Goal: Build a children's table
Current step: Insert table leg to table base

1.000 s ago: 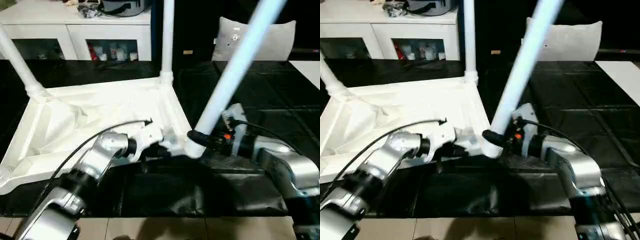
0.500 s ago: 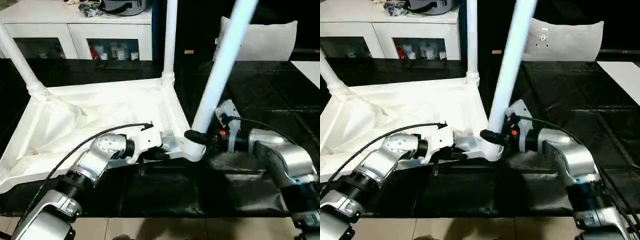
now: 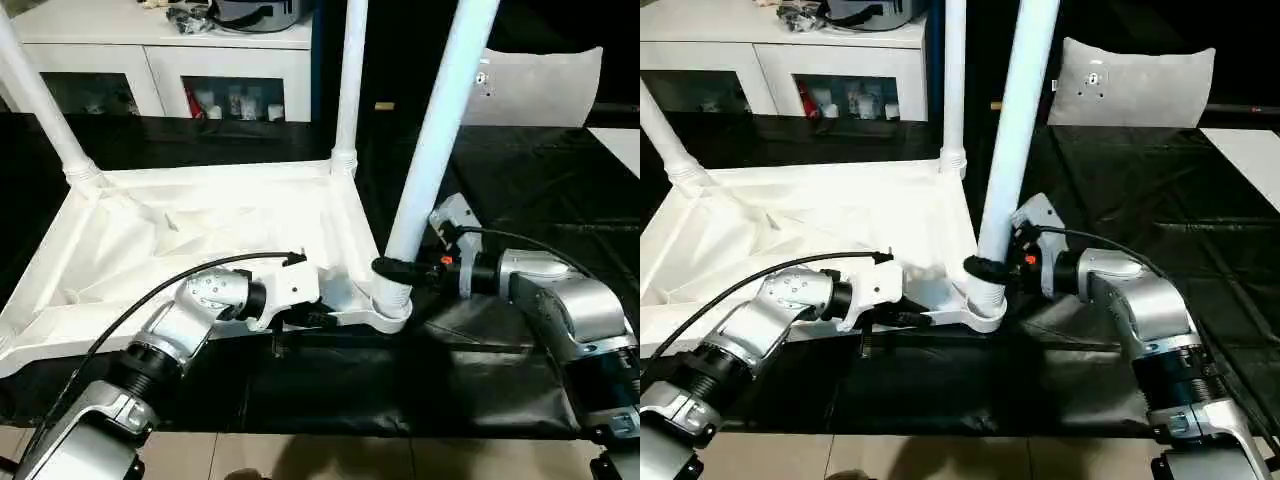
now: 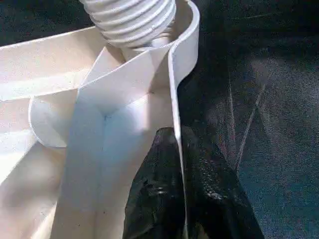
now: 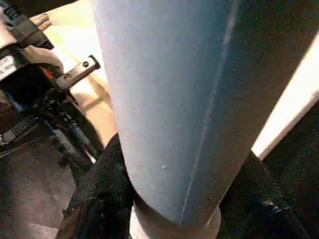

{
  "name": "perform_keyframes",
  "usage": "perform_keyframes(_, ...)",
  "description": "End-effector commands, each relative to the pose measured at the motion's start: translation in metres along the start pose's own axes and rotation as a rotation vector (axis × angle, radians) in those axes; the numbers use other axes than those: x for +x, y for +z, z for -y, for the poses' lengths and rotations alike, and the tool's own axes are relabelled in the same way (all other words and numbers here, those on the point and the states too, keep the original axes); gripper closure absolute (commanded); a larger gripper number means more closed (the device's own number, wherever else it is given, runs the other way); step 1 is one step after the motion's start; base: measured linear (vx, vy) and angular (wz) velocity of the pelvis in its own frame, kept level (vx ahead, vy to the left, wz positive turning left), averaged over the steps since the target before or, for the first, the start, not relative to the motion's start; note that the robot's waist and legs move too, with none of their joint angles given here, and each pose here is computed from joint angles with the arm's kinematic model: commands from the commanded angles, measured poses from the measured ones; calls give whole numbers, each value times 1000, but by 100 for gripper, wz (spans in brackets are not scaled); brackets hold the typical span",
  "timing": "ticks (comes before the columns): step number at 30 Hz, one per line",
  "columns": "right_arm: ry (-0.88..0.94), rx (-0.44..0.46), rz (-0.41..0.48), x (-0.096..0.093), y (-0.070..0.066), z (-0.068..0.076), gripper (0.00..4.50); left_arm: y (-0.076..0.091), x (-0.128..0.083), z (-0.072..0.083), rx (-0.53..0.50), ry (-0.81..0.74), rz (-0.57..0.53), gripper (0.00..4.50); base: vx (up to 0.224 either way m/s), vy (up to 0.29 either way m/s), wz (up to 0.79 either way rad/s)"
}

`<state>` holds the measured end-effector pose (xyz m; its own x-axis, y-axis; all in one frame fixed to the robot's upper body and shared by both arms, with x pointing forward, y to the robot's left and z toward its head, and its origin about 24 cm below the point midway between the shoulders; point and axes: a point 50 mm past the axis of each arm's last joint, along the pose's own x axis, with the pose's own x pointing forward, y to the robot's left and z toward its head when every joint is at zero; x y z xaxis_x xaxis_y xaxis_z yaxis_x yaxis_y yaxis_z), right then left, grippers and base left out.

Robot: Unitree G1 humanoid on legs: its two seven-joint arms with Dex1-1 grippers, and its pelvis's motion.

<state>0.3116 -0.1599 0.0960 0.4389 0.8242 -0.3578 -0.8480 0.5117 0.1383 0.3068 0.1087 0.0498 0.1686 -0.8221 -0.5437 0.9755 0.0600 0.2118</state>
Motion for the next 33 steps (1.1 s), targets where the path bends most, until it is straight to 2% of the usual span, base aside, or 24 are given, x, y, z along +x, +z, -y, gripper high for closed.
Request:
perform_keyframes(1, 32, 14, -36, -2, -5, -3, 261, -5, -1, -3, 38, 9, -59, 450, 0, 0, 0)
perform_keyframes(17, 14, 19, -72, -4, -13, 2, 262, -2, -3, 0, 64, -48, -25, 450, 0, 0, 0)
perform_keyframes(21, 31, 119, 19, -2, -15, 4, 262, 0, -3, 1, 60, -59, -17, 450, 0, 0, 0)
perform_keyframes(22, 49, 176, 63, -4, -18, 4, 262, -1, -2, 0, 56, -49, -16, 450, 0, 0, 0)
perform_keyframes(24, 50, 214, 76, -7, -25, 4, 262, -2, -2, 0, 51, -40, -18, 450, 0, 0, 0)
perform_keyframes(28, 26, 247, 81, -11, -40, 2, 262, -3, -2, -1, 42, -25, -15, 450, 0, 0, 0)
perform_keyframes(31, -21, 275, 141, -13, -51, 0, 262, -3, -2, -2, 29, -9, -2, 450, 0, 0, 0)
perform_keyframes(32, -21, 275, 141, -13, -51, 0, 262, -3, -2, -2, 29, -9, -2, 450, 0, 0, 0)
perform_keyframes(33, -70, 251, 172, -13, -57, -4, 262, -3, -1, -3, 26, 10, 0, 450, 0, 0, 0)
